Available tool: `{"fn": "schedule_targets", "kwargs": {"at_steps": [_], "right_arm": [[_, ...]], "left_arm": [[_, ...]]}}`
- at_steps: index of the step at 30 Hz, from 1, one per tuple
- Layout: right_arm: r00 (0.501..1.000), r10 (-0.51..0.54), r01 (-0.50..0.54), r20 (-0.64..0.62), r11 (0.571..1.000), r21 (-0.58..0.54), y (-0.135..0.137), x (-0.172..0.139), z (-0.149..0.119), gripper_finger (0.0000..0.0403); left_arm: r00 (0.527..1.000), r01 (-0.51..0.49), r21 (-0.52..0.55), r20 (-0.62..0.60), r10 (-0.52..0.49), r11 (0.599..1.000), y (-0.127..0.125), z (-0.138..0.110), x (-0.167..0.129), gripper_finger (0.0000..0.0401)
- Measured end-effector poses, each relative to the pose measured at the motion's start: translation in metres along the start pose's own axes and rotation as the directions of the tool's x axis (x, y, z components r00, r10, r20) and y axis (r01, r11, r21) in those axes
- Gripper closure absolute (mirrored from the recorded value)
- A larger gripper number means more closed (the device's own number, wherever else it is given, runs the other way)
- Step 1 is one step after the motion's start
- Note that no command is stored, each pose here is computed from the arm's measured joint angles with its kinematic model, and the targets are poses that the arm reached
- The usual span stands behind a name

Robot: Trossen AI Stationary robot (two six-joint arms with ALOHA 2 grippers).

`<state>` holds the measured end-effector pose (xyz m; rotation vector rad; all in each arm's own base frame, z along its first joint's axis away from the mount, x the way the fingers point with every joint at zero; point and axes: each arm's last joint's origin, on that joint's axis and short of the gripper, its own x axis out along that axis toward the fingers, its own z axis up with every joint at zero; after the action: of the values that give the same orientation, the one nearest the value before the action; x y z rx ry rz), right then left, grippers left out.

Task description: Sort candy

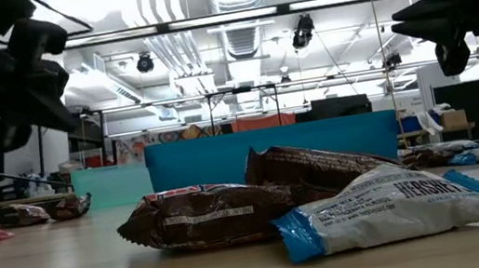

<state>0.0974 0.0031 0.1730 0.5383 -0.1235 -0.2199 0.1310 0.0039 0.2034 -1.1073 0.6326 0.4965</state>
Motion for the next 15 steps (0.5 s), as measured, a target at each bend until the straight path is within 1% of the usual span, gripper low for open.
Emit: {"fn": "schedule_targets", "kwargs": {"at_steps": [2, 5, 8, 10, 12, 15], "right_arm": [[1.0, 0.0, 0.0, -0.001, 1.0, -0.001, 0.0, 0.0, 0.0, 0.0335], [1.0, -0.003, 0.003, -0.006, 1.0, -0.004, 0.0, 0.0, -0.001, 0.0335], [1.0, -0.006, 0.006, -0.017, 1.0, -0.008, -0.001, 0.0, -0.002, 0.0335], [0.999, 0.006, -0.006, -0.033, 1.0, -0.011, -0.001, 0.0, -0.003, 0.0335], [0.998, 0.024, -0.025, -0.055, 1.0, -0.015, 0.0, 0.001, -0.004, 0.0335], [0.997, 0.02, -0.023, -0.073, 0.999, -0.036, -0.001, 0.002, -0.005, 0.0335]], "left_arm": [[0.995, -0.099, -0.01, -0.006, 0.098, 0.995, -0.006, 0.003, 0.0, 0.0401], [0.974, -0.226, 0.001, -0.01, 0.226, 0.974, -0.014, 0.007, 0.003, 0.0401], [0.958, -0.286, 0.01, -0.016, 0.286, 0.958, -0.021, 0.01, 0.014, 0.0395], [0.946, -0.323, 0.024, -0.031, 0.323, 0.946, -0.024, 0.011, 0.02, 0.0383], [0.928, -0.368, 0.034, -0.049, 0.369, 0.929, -0.024, 0.011, 0.027, 0.0367], [0.893, -0.441, 0.051, -0.078, 0.444, 0.896, -0.023, 0.01, 0.035, 0.0333]]}}
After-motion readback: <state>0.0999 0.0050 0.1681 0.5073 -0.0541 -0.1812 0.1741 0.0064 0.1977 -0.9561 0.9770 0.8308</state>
